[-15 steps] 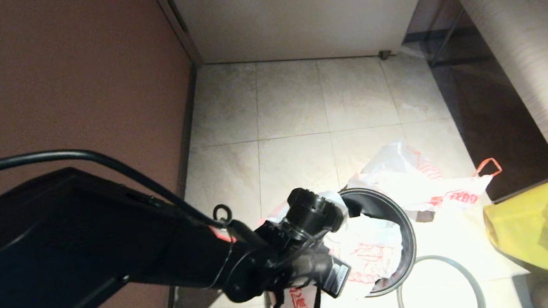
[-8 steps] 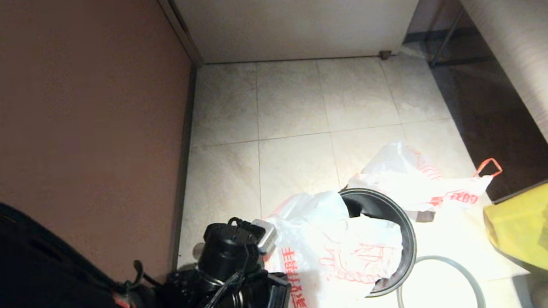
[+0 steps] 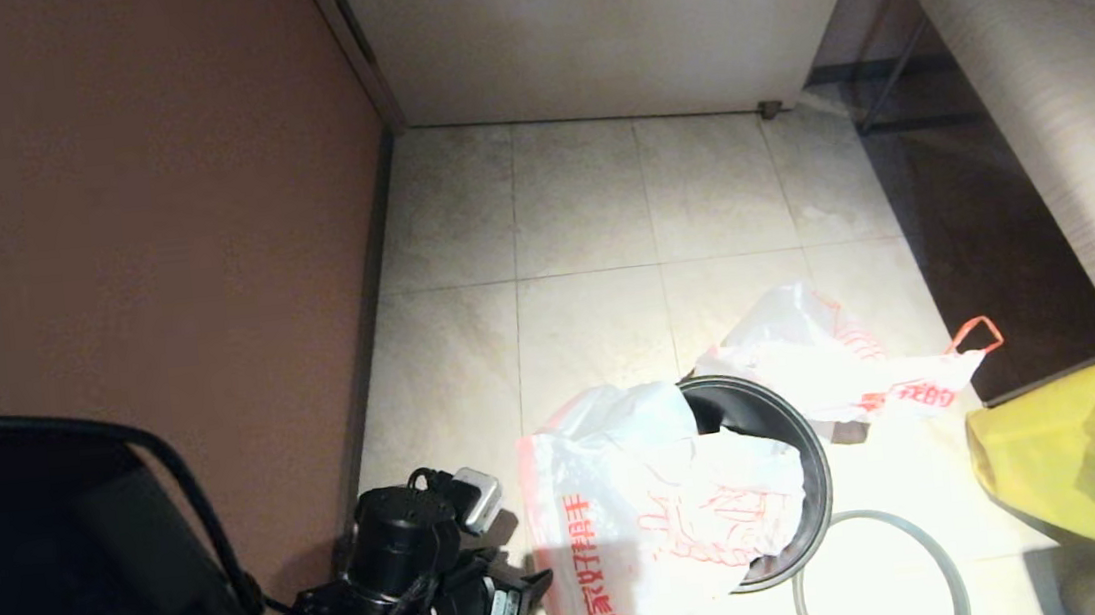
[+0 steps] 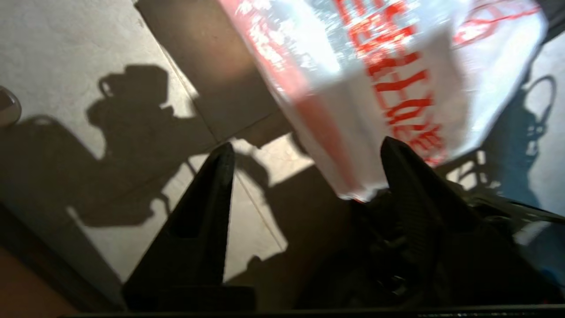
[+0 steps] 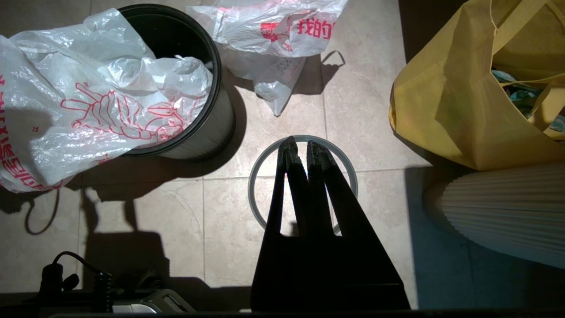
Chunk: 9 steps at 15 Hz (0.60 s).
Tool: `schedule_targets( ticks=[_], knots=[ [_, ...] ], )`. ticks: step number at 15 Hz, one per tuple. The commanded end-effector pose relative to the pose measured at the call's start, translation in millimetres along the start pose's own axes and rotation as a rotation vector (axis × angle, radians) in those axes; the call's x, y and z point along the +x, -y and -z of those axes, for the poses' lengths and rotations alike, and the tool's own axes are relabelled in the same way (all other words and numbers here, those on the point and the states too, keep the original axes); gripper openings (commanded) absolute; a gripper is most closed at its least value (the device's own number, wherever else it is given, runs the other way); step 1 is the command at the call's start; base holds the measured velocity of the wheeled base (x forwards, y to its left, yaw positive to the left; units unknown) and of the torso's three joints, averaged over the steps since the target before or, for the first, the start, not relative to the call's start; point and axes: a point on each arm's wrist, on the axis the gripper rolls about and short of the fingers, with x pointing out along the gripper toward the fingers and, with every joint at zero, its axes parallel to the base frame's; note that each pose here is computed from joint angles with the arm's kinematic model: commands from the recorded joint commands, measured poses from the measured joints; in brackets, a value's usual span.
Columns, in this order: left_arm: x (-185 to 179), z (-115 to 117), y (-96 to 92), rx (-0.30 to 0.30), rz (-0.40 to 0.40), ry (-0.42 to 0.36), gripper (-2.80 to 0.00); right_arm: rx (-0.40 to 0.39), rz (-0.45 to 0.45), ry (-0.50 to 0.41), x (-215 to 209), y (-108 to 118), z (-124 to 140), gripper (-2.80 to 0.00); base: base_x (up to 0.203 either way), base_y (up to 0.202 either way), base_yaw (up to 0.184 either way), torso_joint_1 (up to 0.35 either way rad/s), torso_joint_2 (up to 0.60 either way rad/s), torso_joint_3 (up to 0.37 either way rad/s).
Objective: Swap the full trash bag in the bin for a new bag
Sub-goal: Put the new garbage bag on the trash can
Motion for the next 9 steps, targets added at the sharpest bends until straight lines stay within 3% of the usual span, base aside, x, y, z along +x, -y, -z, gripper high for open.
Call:
schedule_targets(
  ticks=[1, 5, 9],
  knots=[
    [33.0, 28.3, -10.1, 0.014, -0.013, -0.007, 0.0, 0.0, 0.0, -0.003, 0.1, 0.0, 0.1, -2.8, 0.0, 0.0, 0.0, 0.0, 0.0, 0.0],
    [59.6, 57.9, -12.1, 0.051, 0.068, 0.032, 0.0, 0.0, 0.0, -0.003, 0.1, 0.0, 0.1, -2.8, 0.0, 0.0, 0.0, 0.0, 0.0, 0.0],
    [56.0, 33.7, 2.3, -0.007, 0.178, 0.146, 0.0, 0.0, 0.0, -0.003, 0.1, 0.0, 0.1, -2.8, 0.0, 0.0, 0.0, 0.0, 0.0, 0.0]
  ],
)
